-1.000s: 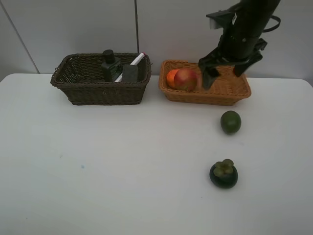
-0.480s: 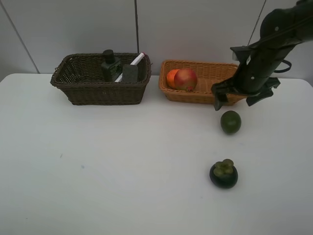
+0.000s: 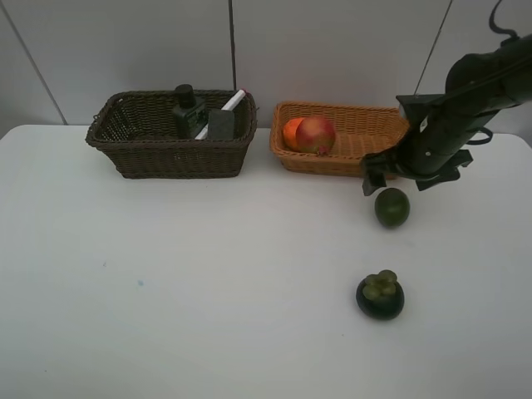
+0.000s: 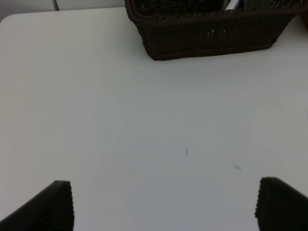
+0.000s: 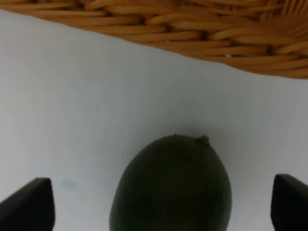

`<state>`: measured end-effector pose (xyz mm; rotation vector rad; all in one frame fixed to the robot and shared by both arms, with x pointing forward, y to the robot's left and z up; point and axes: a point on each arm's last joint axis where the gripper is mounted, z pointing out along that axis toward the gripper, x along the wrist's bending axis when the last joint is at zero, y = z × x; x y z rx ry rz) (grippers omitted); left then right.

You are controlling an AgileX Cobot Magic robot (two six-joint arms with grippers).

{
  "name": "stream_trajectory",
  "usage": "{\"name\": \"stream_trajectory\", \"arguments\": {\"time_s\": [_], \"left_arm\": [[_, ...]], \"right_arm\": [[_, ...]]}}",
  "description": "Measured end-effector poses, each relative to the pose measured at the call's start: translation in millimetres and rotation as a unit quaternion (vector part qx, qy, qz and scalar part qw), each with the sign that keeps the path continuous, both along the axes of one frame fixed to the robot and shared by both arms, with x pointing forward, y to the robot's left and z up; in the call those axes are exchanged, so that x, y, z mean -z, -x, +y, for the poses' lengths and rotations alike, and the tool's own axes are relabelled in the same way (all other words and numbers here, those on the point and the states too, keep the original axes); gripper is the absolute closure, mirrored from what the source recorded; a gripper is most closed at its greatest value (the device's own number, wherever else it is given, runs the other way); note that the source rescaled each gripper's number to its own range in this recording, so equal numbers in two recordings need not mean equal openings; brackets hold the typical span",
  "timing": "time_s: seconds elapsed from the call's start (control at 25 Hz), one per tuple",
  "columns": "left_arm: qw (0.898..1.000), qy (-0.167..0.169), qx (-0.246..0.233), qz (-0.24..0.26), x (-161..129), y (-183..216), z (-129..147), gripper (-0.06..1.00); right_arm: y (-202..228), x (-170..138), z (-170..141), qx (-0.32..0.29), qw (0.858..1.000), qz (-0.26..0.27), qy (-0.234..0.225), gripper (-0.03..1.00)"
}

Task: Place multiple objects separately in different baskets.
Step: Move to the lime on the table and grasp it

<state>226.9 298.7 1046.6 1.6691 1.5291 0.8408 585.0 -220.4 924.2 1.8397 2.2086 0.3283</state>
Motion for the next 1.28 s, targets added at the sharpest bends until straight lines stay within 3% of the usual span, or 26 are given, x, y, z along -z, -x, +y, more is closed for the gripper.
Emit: {"name": "stream_trajectory", "arguments": {"time_s": [0.24,0.76,0.88,1.0,1.28], "left_arm": [[1.0,0.0,0.0,0.0,0,0,0,0.05],[1.0,0.0,0.0,0.0,0,0,0,0.05],[1.0,0.0,0.0,0.0,0,0,0,0.05],[1.0,0.0,0.0,0.0,0,0,0,0.05],[1.0,0.0,0.0,0.0,0,0,0,0.05]], "right_arm": [[-4,30,1,-0.003,1.0,0.02,0.004,-0.03],[-9,54,2,-0.017,1.0,0.02,0.01,-0.02],[-10,54,2,-0.018,1.0,0.017,0.01,0.09],[-10,54,2,-0.019,1.0,0.018,0.011,0.37],[-10,54,2,-0.021,0.999,0.019,0.016,0.4]]}}
